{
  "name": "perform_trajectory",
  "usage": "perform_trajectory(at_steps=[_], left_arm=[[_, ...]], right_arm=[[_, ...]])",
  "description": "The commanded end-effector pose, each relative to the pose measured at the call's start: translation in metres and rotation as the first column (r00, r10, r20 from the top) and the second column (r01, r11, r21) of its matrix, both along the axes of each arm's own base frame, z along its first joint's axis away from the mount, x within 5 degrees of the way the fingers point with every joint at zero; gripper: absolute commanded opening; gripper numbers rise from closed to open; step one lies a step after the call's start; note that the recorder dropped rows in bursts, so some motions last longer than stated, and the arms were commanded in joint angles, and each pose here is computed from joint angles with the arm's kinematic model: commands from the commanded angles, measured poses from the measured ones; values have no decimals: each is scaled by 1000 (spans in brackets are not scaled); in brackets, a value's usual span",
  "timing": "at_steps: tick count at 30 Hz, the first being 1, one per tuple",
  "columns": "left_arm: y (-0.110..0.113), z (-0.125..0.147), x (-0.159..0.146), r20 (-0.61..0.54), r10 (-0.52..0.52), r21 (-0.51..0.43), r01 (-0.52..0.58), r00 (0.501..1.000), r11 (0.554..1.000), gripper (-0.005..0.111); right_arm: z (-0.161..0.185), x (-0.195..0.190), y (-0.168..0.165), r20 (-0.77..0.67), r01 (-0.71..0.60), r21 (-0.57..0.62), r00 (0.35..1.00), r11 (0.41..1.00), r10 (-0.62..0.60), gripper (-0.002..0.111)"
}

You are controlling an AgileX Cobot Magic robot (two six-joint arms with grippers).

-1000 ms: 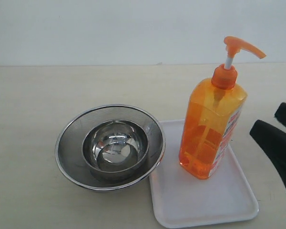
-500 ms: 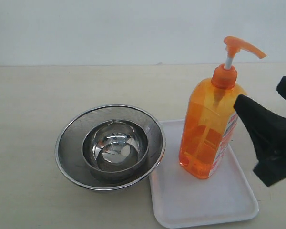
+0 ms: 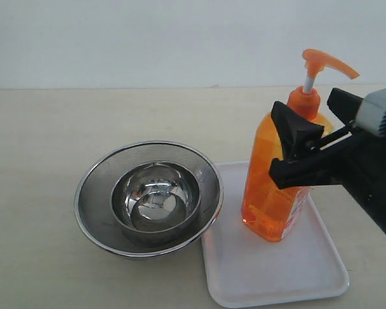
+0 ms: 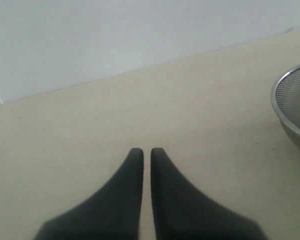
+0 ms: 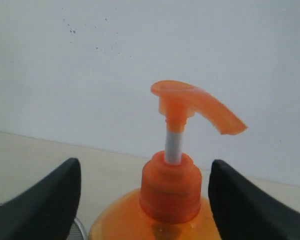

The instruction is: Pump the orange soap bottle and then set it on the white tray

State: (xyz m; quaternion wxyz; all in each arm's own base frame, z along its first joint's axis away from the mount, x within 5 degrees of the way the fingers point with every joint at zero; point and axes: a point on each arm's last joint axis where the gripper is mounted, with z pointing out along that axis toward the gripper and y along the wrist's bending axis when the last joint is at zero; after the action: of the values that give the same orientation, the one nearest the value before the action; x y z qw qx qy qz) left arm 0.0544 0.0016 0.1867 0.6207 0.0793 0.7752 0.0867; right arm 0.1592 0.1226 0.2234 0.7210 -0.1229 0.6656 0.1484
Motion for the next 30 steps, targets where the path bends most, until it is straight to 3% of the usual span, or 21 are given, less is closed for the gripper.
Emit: perform_trajectory(at_steps=[1, 8, 10, 13, 18, 30], left_arm=[[0, 0, 0, 15, 5, -15, -5, 1000, 1000, 5], [0, 0, 0, 15, 5, -15, -5, 1000, 1000, 5], [0, 0, 0, 15, 5, -15, -5, 1000, 1000, 5], [0, 0, 0, 15, 5, -15, -5, 1000, 1000, 5], [0, 0, 0, 15, 5, -15, -5, 1000, 1000, 5], [0, 0, 0, 15, 5, -15, -5, 1000, 1000, 5]], right_arm=[[-4, 12, 8, -4, 54, 11, 999, 998, -54, 65], [-11, 22, 15, -27, 94, 38, 995, 995, -93, 64], [-11, 24, 15, -28, 108, 50, 994, 993, -107, 59], [-11, 24, 13, -38, 125, 57, 992, 991, -123, 41], [-12, 25, 13, -46, 129, 54, 991, 990, -127, 0], [-7, 22, 20, 33, 51, 8, 998, 999, -51, 0]])
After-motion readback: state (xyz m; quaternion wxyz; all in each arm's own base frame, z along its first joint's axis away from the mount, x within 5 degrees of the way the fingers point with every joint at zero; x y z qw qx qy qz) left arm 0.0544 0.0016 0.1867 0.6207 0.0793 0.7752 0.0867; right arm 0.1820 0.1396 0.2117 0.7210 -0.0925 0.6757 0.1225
